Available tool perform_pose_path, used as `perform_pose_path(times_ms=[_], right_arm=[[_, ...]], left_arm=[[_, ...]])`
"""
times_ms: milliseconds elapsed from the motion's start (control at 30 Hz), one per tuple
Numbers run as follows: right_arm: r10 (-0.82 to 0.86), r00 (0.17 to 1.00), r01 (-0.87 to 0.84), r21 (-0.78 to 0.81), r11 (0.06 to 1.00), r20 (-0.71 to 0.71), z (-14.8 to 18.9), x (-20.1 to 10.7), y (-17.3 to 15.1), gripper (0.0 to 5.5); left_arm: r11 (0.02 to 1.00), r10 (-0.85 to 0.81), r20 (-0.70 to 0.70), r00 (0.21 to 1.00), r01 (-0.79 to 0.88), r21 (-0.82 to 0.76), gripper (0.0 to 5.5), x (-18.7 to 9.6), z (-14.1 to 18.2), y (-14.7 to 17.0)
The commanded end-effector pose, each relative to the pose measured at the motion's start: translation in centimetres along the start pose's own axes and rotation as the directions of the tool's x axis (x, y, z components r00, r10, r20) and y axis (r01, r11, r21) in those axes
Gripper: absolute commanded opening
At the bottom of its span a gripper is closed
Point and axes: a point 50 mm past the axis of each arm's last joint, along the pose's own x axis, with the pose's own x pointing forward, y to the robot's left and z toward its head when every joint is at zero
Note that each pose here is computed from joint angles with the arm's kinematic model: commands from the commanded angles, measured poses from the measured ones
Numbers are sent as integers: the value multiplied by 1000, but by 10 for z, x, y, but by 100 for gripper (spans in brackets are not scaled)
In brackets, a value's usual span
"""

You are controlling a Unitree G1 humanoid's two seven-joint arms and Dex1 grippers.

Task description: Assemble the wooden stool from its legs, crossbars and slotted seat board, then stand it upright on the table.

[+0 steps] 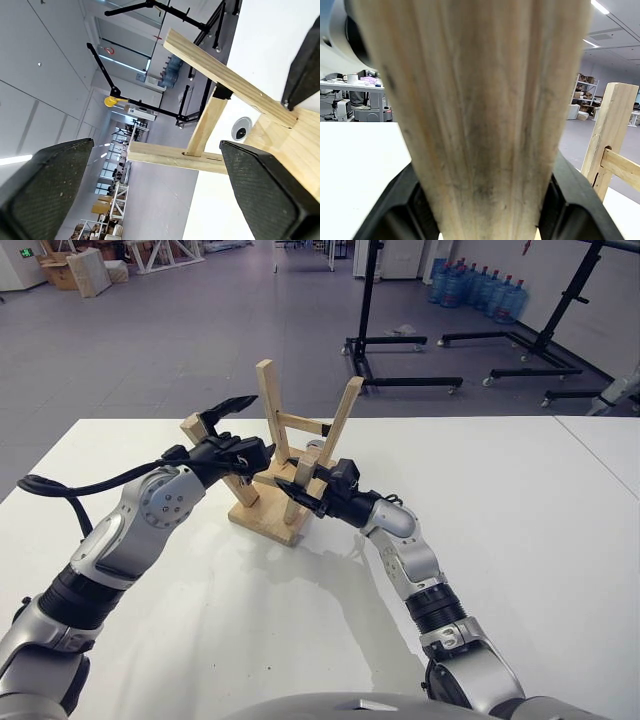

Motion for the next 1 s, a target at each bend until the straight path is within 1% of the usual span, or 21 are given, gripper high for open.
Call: perform_pose_path(times_ms=[33,167,233,400,633,700,767,800,833,867,933,1000], right_arm=[[20,999,-20,-3,1000,32,8,5,1,205],[46,999,-46,-6,999,4,13,12,3,205],[69,997,-69,-6,998,-17,15,18,4,205],[68,996,-68,2,998,-66,14,22,4,205],[38,997,-37,22,999,-67,13,18,1,205],[34,997,-33,24,999,-68,12,16,1,205],[30,997,-29,28,999,-67,11,14,1,205],[28,997,-26,29,999,-67,11,13,1,205],[26,998,-24,32,999,-65,11,12,0,205],[23,998,-21,35,999,-63,12,10,0,205],[17,998,-15,36,999,-61,12,7,-1,205],[15,998,-13,35,999,-61,12,5,-1,205]], left_arm=[[996,-90,-40,995,90,-17,462,-2,-10,-31],[980,-195,-64,979,192,-60,462,-8,-18,-76],[975,-214,-67,975,209,-73,462,-10,-18,-86],[975,-212,-61,975,207,-81,462,-8,-16,-88],[979,-198,-66,978,193,-72,462,-7,-17,-84],[984,-160,-55,985,155,-88,462,-3,-14,-77],[981,-44,-26,999,38,-191,462,3,-6,-53],[958,52,-6,999,-52,-283,462,8,1,-31],[904,180,18,984,-158,-398,462,13,11,3],[848,278,41,960,-224,-481,462,15,20,33],[719,461,68,885,-328,-613,462,14,36,97],[617,565,66,822,-369,-695,462,5,43,141]])
